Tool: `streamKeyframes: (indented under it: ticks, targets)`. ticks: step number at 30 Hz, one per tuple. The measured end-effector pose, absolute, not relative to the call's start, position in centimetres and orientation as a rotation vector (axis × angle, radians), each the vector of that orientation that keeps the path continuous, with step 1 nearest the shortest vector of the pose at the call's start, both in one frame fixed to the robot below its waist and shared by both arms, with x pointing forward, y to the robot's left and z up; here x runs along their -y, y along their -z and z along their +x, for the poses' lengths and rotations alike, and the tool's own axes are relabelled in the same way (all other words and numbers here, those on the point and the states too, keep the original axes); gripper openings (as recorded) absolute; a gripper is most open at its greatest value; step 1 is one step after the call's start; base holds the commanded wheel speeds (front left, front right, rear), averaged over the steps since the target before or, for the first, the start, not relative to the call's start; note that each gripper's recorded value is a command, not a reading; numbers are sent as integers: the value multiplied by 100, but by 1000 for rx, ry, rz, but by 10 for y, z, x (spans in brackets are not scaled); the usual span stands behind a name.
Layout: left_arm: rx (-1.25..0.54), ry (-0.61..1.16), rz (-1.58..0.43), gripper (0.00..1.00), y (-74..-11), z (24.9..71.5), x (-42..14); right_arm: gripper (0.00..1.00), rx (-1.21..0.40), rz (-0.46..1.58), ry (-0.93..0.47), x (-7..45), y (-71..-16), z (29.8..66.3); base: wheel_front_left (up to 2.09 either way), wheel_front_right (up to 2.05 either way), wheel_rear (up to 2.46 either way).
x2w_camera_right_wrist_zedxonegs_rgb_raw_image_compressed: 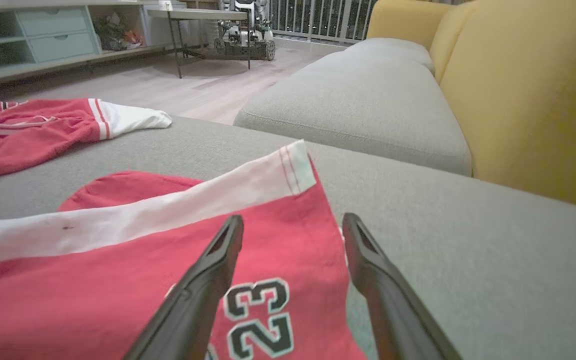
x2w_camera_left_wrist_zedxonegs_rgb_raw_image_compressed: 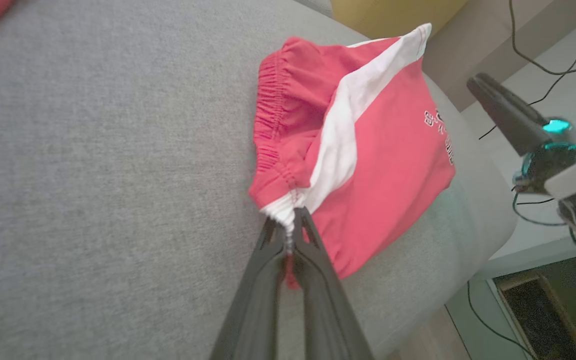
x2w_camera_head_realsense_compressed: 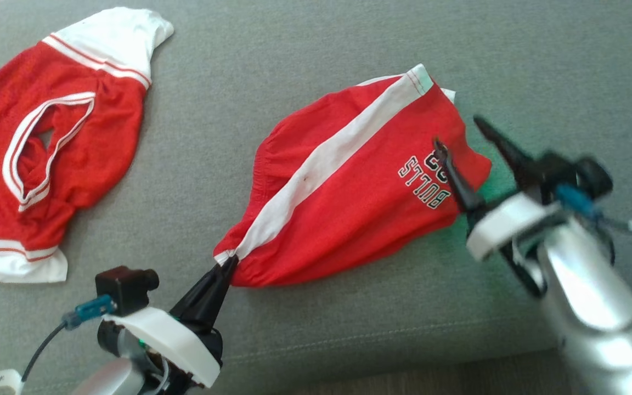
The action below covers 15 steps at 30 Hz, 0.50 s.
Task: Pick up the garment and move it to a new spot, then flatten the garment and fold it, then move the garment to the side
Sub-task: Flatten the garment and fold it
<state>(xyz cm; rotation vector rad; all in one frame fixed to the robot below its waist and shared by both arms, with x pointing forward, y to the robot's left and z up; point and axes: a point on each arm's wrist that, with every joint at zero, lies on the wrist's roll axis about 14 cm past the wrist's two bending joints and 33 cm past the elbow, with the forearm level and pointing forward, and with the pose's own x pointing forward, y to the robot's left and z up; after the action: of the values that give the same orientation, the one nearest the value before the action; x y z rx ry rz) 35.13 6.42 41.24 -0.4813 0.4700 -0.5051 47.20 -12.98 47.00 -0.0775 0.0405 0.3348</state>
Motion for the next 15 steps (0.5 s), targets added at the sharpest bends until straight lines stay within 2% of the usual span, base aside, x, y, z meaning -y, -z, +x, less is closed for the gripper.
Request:
streamKeyframes:
  ticks: [6, 15]
  targets:
    - [-479, 487, -464, 0, -404, 355, -68, 100, -71, -197, -420, 115, -472, 511, 0, 0, 0]
    - [-490, 468, -470, 0, -397, 359, -69, 100, -164, -261, -496, 97, -446, 527, 0, 0, 0]
